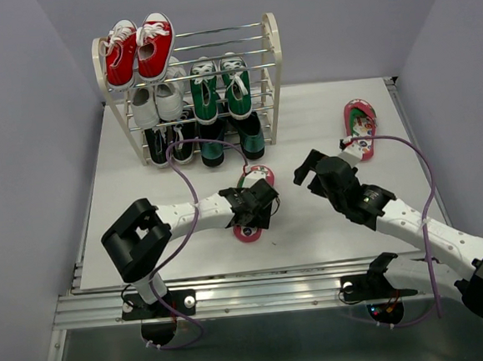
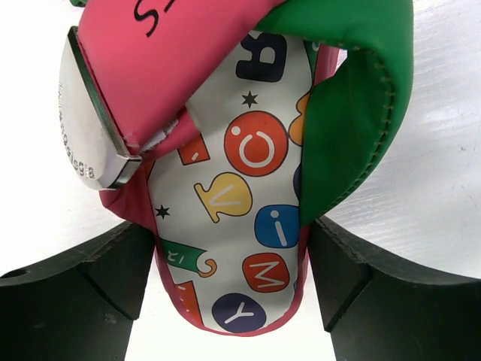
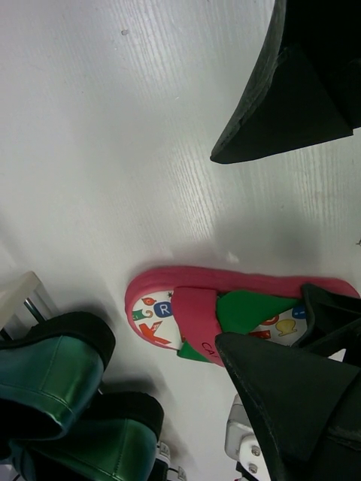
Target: Place and organize the shoes onto the shoe shelf
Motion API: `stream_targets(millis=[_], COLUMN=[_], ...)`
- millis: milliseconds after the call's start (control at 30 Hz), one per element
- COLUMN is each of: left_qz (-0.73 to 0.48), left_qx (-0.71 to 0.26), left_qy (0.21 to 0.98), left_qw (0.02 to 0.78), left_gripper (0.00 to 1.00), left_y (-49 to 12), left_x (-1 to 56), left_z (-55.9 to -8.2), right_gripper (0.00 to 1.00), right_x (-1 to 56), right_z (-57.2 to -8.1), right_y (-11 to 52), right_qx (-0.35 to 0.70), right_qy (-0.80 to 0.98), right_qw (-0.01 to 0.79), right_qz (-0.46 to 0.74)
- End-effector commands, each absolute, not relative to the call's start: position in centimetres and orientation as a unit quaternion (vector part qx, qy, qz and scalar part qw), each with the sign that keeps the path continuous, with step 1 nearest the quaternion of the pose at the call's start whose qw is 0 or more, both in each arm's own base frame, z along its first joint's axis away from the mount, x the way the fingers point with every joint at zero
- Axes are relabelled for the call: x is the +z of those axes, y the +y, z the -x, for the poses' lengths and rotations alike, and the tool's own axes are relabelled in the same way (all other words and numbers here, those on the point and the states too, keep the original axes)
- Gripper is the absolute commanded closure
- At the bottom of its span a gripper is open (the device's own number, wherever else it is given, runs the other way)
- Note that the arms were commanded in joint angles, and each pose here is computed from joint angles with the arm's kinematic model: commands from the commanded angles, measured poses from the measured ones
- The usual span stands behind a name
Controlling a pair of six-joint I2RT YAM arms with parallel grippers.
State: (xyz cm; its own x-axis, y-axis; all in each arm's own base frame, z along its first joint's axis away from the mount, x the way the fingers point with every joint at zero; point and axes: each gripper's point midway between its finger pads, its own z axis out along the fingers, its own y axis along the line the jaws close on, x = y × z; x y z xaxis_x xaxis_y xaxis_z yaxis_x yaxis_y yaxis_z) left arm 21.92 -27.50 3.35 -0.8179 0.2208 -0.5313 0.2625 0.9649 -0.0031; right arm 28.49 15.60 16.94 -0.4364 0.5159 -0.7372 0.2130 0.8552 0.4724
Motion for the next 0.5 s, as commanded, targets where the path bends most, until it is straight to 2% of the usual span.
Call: stream_targets(millis=[0, 133, 467], left_qz=[-0.125, -0.110, -0.115], left_qx=[-0.021, -0.015, -0.091], left_qy=[0.955, 0.950, 0.903], left_qw=[0.269, 0.292, 0.404], left_gripper=[1.00, 1.00, 1.00], left_y=[-27.3, -26.8, -28.4], left_x=[2.5, 4.1, 14.0], left_z=[-22.0, -22.4, -21.5], right_gripper=[0.00, 0.00, 0.00], right_x=[16.4, 16.4, 14.0], right_z=[-28.6, -28.5, -28.5], right_y=[14.4, 14.0, 11.8], right_qx=[0.137, 0.131, 0.098], right_qy=[0.831, 0.829, 0.834], right_qw=[0.489, 0.494, 0.482], right_qz=[-0.227, -0.228, -0.250])
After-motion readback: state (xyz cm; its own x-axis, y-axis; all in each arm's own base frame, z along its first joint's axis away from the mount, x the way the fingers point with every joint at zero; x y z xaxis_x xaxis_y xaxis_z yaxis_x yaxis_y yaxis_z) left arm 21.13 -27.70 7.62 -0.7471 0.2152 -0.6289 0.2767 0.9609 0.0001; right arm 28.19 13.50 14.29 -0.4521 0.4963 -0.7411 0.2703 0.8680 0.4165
